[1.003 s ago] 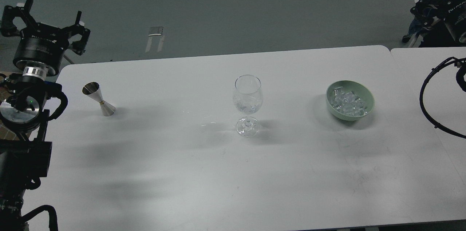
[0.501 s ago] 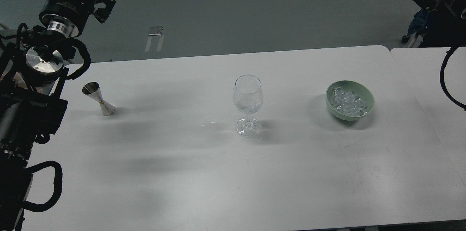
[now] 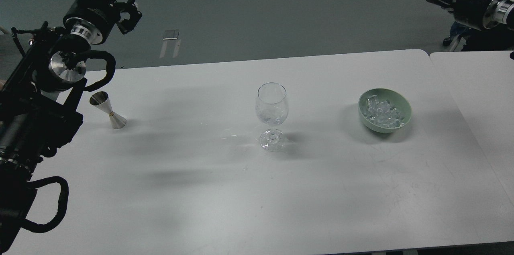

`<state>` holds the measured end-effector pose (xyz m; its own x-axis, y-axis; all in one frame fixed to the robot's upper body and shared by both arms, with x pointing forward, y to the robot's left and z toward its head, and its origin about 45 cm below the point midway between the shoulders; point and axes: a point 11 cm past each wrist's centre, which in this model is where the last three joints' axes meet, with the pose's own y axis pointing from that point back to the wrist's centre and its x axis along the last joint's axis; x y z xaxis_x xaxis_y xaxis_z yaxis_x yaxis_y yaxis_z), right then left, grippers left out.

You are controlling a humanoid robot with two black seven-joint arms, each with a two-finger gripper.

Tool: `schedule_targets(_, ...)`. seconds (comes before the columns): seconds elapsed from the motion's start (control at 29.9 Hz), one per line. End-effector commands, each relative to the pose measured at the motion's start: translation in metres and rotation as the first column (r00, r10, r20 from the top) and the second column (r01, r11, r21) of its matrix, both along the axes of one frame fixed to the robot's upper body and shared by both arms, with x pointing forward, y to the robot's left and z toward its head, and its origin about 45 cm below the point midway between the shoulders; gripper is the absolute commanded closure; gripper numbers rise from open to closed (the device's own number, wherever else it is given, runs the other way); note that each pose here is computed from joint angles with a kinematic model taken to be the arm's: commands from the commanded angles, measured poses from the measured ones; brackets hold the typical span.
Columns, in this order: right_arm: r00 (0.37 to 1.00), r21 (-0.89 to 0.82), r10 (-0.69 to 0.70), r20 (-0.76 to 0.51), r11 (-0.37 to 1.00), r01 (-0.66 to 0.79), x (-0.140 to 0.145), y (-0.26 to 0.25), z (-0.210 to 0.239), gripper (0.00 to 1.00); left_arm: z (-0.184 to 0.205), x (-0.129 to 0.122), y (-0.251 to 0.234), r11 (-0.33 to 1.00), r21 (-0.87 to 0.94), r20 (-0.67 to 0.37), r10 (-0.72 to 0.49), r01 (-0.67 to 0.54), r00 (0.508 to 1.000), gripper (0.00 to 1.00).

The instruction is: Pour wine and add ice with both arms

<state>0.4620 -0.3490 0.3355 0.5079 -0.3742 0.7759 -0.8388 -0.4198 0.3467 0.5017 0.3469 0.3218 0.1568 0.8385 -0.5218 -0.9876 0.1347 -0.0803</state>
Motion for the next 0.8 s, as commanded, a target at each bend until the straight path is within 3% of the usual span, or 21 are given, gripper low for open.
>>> schedule_targets(0.0,0.998,-0.098,0.046,-0.045,0.994,-0.051,-0.009,0.000,-0.017,0.00,0.005,-0.001,0.000,1.000,-0.017,0.026,-0.012,0.013,1.000,0.02)
schedule_targets(0.13,0.992,-0.178,0.033,-0.121,0.982,-0.054,-0.019,-0.012,-0.043,0.00,0.021,-0.004,0.016,0.999,-0.038,0.087,-0.007,0.011,0.996,0.02)
schedule_targets(0.43,0.982,-0.201,0.026,-0.190,0.978,-0.065,-0.033,-0.020,-0.068,0.02,0.008,-0.011,0.028,0.989,-0.146,0.076,0.027,-0.015,0.997,0.02)
schedule_targets(0.57,0.974,-0.259,-0.047,-0.223,0.966,-0.013,-0.036,-0.032,-0.081,0.06,0.016,-0.009,0.035,0.983,-0.177,0.104,0.074,-0.054,0.992,0.02)
schedule_targets(0.77,0.972,-0.251,-0.026,-0.231,0.967,-0.034,-0.043,-0.028,-0.083,0.00,0.018,-0.013,0.039,0.978,-0.187,0.187,0.131,-0.095,0.974,0.03)
